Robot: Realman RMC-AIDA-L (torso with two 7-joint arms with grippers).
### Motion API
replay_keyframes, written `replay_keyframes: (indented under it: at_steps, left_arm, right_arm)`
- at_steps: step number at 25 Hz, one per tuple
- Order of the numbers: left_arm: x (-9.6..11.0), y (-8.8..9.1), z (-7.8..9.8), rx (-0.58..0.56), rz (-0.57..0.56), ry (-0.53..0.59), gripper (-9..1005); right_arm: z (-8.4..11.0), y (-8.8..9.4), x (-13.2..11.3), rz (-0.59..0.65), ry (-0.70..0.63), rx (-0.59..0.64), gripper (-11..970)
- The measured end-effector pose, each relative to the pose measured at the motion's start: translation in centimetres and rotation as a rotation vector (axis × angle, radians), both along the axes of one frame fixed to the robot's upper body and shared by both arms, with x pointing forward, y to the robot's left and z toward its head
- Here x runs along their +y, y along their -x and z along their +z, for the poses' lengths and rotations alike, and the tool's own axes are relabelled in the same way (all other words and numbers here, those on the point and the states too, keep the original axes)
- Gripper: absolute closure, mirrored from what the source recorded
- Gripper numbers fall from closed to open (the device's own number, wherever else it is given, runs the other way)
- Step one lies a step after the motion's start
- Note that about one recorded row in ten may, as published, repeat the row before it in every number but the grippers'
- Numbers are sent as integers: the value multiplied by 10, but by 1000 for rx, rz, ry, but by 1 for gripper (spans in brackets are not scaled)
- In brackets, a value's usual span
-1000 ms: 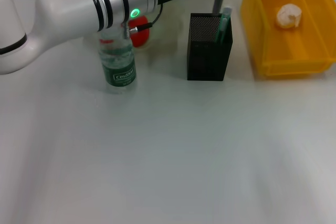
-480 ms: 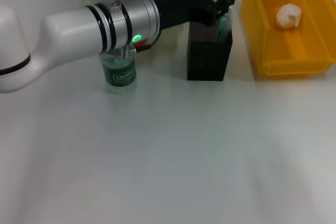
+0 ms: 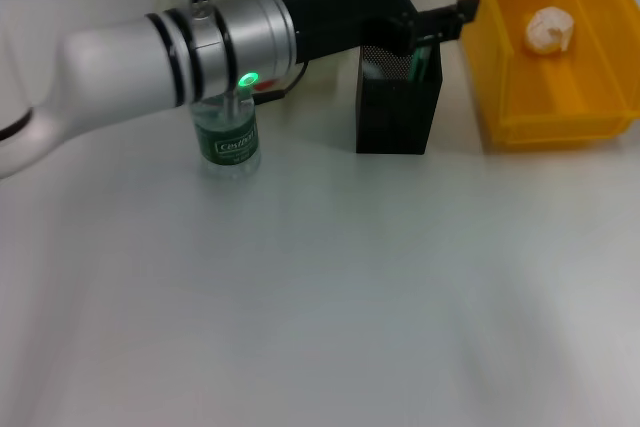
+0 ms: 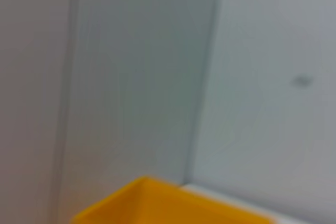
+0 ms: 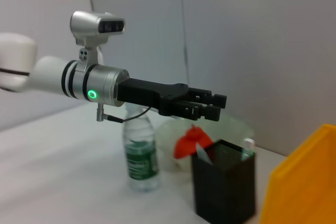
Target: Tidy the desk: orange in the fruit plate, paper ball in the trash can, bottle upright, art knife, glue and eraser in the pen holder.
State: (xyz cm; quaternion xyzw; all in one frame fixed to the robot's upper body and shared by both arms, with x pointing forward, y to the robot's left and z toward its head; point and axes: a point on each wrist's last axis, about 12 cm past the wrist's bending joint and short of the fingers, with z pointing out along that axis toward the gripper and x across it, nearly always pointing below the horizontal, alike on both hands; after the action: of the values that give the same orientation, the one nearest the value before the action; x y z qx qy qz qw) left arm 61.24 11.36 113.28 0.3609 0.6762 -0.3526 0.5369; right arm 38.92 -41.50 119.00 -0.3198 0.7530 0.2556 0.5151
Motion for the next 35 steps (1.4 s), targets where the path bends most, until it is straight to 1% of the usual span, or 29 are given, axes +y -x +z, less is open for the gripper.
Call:
replay_keyframes:
  at_steps: [1, 2, 5, 6, 7, 8, 10, 11, 12, 13, 14, 16, 17, 18, 21, 23, 24, 29, 32, 33, 34, 35]
  left_arm:
    - [3, 4, 3, -6, -30, 17, 288]
    - [3, 4, 3, -6, -30, 17, 279]
    - [3, 4, 3, -6, -30, 17, 250]
    - [34, 22, 13, -16, -169, 81, 240]
    - [57, 33, 14, -15, -247, 100, 231]
    - [63, 37, 14, -13, -268, 100, 221]
    - [87, 53, 7, 4, -337, 76, 202]
    - [93, 59, 4, 11, -357, 64, 193]
    - [93, 59, 4, 11, -357, 64, 183]
    - [108, 71, -4, 32, -390, 34, 174]
    - [111, 73, -5, 36, -393, 28, 176]
    - [121, 80, -11, 55, -388, 16, 179]
    - [130, 87, -15, 73, -387, 12, 181]
    - [130, 87, -15, 73, -387, 12, 181]
    - [142, 95, -18, 92, -393, 12, 181]
    - [142, 95, -18, 92, -393, 12, 181]
    - [153, 103, -21, 113, -390, 6, 181]
    - [166, 108, -26, 137, -366, -24, 181]
    - [170, 110, -28, 146, -361, -33, 181]
    - [170, 110, -28, 146, -361, -33, 182]
    - [175, 112, -29, 155, -356, -50, 182]
    - [175, 112, -29, 155, -356, -50, 182]
  right_arm:
    - [-2, -1, 1, 16, -15, 6, 583]
    - [-6, -4, 5, 47, -30, 24, 525]
    - [-11, -7, 10, 83, -42, 40, 432]
    - [-13, -9, 12, 98, -53, 45, 400]
    - [-15, -10, 13, 109, -62, 48, 369]
    - [-17, -12, 16, 126, -75, 51, 338]
    - [-23, -15, 21, 165, -92, 51, 278]
    - [-27, -16, 24, 187, -99, 47, 249]
    - [-32, -18, 28, 211, -107, 38, 219]
    - [-36, -19, 31, 233, -118, 26, 190]
    - [-40, -20, 34, 252, -130, 15, 161]
    - [-48, -25, 42, 299, -159, -2, 162]
    - [-48, -25, 42, 299, -159, -2, 162]
    - [-50, -27, 43, 308, -161, 1, 162]
    - [-55, -32, 49, 331, -151, 6, 163]
    - [-58, -38, 54, 343, -151, 11, 163]
    - [-59, -40, 56, 350, -152, 15, 164]
    - [-64, -55, 70, 392, -132, 35, 164]
    - [-71, -64, 82, 415, -123, 59, 164]
    - [-75, -71, 88, 416, -121, 68, 164]
    - [-75, -71, 88, 416, -121, 68, 164]
    - [-76, -74, 91, 416, -120, 71, 164]
